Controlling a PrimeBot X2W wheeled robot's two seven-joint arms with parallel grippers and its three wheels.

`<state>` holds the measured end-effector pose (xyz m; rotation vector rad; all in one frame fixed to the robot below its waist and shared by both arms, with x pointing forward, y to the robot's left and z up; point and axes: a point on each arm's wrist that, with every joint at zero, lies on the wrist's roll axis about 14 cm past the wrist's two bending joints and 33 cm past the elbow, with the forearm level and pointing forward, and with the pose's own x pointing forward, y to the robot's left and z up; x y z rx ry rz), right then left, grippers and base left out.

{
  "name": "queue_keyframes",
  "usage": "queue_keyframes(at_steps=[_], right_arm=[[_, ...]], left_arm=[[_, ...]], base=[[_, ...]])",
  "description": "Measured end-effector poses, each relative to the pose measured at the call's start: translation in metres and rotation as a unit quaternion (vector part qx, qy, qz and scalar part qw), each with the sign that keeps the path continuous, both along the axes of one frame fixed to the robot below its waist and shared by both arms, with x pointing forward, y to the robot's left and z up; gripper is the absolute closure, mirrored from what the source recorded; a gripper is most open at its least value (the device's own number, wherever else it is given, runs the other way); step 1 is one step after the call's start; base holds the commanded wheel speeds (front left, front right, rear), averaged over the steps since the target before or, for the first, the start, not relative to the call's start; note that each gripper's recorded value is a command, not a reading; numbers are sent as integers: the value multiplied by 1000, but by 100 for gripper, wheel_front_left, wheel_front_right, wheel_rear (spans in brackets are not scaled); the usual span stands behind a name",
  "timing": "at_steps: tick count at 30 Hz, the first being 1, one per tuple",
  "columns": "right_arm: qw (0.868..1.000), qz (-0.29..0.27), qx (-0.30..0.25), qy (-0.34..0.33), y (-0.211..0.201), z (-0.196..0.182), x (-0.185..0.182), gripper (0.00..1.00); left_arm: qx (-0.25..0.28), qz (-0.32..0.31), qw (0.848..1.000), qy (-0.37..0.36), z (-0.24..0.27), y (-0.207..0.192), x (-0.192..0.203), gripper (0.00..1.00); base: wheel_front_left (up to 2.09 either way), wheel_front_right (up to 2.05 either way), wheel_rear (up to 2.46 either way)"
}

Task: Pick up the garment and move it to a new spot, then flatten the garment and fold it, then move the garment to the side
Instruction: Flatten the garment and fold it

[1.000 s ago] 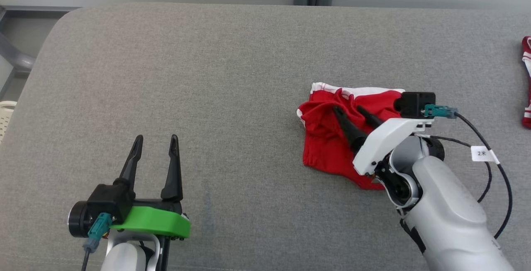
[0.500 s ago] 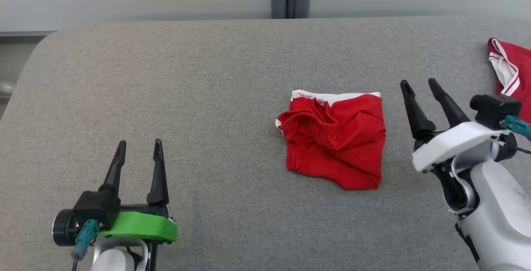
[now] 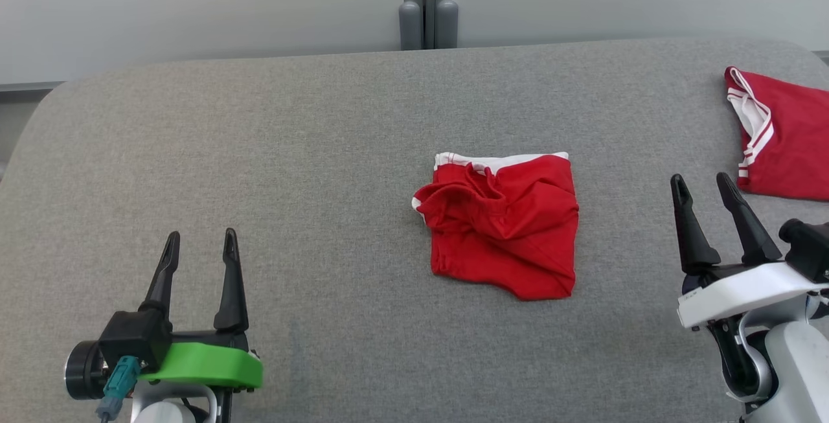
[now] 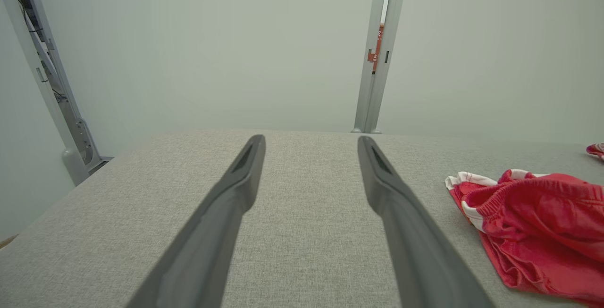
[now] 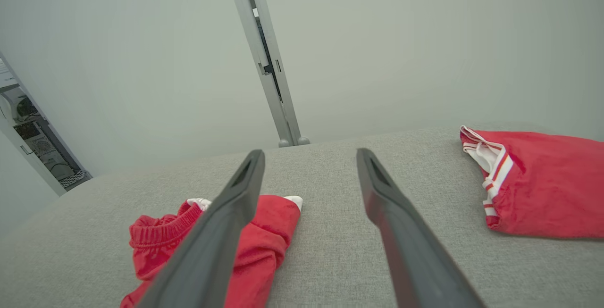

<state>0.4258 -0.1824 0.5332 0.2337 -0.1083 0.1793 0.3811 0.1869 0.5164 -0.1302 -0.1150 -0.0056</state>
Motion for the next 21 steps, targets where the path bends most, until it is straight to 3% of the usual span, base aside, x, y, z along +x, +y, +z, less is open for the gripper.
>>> queue_keyframes(at_steps=[10, 21], right_arm=[[1000, 8, -11, -2, 8, -2, 0, 0], [996, 70, -53, 30, 57, -18, 44, 1]], left_arm=[[5, 6, 1000, 0, 0, 6, -4, 0], [6, 20, 1000, 8, -4, 14, -7, 0]], base=[[0, 0, 0], [0, 0, 0]])
